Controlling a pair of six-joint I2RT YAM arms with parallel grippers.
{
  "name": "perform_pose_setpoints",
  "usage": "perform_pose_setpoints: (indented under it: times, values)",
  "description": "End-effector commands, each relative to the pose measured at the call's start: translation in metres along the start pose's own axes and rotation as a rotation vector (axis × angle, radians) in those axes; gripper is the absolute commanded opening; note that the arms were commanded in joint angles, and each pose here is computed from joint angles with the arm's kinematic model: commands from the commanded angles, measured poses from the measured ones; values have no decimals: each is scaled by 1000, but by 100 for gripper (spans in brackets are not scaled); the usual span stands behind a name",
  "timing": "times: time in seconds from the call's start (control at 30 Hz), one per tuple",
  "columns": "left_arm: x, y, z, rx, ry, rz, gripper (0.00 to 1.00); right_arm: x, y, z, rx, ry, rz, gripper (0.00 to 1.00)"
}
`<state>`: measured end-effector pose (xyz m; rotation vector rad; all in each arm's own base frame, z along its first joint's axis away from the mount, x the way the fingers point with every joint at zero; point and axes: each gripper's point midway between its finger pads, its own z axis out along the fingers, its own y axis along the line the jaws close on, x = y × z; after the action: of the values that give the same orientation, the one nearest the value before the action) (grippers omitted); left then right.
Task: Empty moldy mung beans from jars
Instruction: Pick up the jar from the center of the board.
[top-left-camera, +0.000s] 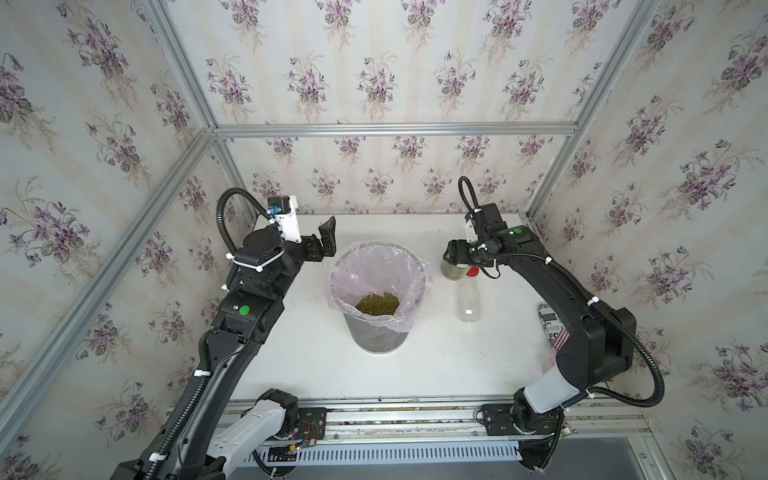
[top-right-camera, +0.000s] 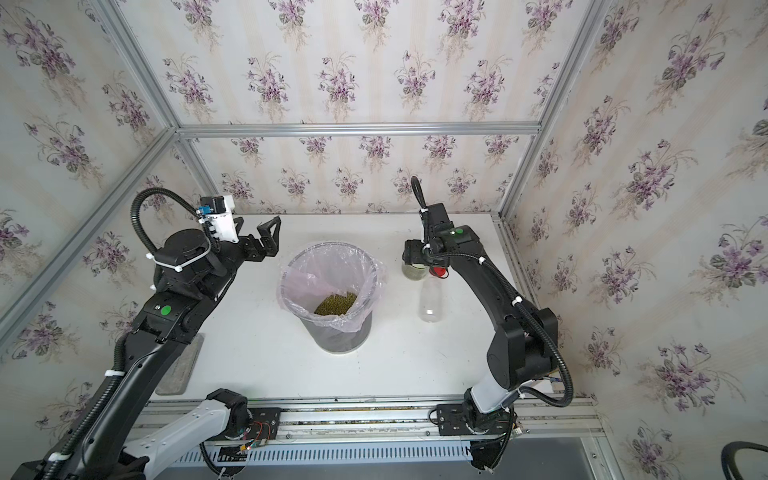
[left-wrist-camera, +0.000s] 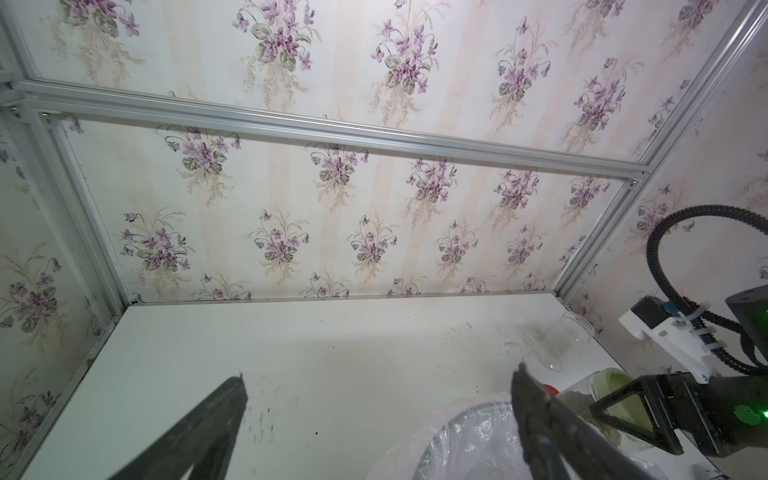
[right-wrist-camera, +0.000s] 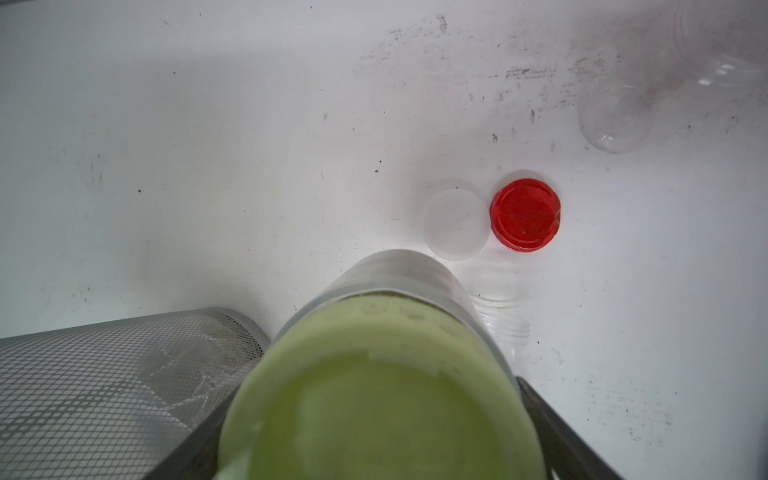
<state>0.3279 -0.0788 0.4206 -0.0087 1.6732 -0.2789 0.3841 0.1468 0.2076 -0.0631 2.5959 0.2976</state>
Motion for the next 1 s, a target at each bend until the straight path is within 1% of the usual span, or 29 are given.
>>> perform_pose_setpoints:
  times: [0.0, 0.13, 0.27, 0.37, 0.5, 0.57, 0.8, 0.9, 0.97]
  values:
    - [-8, 7, -8, -41, -18, -56, 100, -17, 6, -20, -30, -59, 5, 60]
    - [-17, -6, -14, 32, -19, -20, 100, -33, 13, -47, -56, -108, 8, 60]
    - [-23, -10, -15, 41, 22, 11, 100, -50, 24, -77, -102, -164, 6, 59]
    - [-33, -15, -17, 58, 22, 13, 100, -61, 30, -93, -117, -187, 3, 58]
    - [-42, -41, -23, 203, 18, 37, 100, -67, 43, -108, -183, -205, -3, 58]
    - [-45, -50, -26, 251, 16, 59, 100, -68, 50, -116, -226, -214, -8, 57]
    - [-42, -72, -43, 395, 0, 246, 100, -76, 80, -151, -394, -250, -43, 56]
    - [-41, -72, -47, 397, -9, 280, 100, -77, 93, -165, -467, -252, -59, 55]
    - [-37, -77, -49, 434, -2, 318, 100, -77, 103, -175, -516, -256, -72, 55]
